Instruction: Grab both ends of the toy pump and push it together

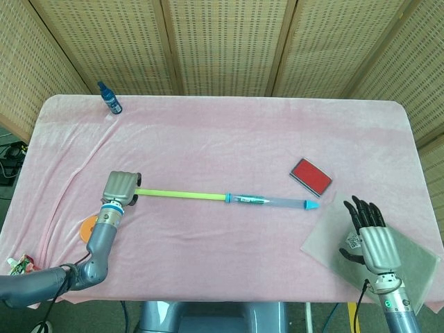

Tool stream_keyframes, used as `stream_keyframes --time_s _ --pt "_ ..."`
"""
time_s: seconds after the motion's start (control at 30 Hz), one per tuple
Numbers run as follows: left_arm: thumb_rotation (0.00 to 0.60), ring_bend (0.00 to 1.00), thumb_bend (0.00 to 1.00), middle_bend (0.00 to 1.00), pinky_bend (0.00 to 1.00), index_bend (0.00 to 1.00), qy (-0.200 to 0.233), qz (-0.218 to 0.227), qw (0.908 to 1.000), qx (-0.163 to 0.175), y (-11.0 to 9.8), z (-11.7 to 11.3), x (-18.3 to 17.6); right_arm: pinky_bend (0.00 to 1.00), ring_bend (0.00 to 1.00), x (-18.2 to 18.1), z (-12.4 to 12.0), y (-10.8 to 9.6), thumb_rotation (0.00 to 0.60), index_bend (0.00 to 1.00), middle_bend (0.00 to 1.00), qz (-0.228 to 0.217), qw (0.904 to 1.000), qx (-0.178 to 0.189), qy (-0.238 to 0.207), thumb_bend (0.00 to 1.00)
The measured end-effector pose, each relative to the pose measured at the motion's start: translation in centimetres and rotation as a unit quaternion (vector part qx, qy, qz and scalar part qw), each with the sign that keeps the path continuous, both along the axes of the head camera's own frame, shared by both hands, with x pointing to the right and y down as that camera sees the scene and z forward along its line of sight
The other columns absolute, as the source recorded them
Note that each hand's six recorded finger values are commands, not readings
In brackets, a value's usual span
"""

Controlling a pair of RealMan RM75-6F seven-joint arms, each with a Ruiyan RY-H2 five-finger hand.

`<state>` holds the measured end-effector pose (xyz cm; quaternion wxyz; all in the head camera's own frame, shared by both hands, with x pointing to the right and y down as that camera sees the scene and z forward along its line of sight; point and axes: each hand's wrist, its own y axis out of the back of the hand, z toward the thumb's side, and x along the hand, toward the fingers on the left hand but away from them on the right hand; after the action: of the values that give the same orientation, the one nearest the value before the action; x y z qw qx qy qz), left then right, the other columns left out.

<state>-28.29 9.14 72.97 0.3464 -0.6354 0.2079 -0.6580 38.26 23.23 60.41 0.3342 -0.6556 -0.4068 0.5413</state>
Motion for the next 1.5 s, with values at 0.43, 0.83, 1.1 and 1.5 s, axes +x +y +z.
stream_keyframes --time_s 0.43,0.83,1.1,1.5 --pt "0.600 0.81 0.38 0.89 0.77 0.40 -0.012 0.007 0.9998 -0.015 0.1 1.6 0.4 0.00 0.00 0.4 -0.1 -0.3 0.600 0.00 0.00 0.008 0.9999 0.004 -0.004 0.20" --pt "0.600 0.81 0.34 0.89 0.77 0.43 -0.026 0.012 0.9993 -0.024 0.9 2.8 0.2 0.00 0.00 0.5 -0.5 -0.4 0.600 0.00 0.00 0.012 0.9998 0.009 -0.013 0.20" --pt "0.600 0.81 0.55 0.89 0.77 0.71 -0.027 0.012 0.9992 -0.025 1.5 3.0 0.2 0.00 0.00 0.4 -0.7 -0.4 0.600 0.00 0.00 0.012 0.9997 0.013 -0.017 0.20" --pt "0.600 0.81 0.62 0.89 0.77 0.77 0.007 -0.002 1.0000 -0.004 0.8 -0.2 0.0 0.00 0.00 0.1 -0.9 -0.3 0.600 0.00 0.00 0.011 0.9997 0.010 -0.021 0.20"
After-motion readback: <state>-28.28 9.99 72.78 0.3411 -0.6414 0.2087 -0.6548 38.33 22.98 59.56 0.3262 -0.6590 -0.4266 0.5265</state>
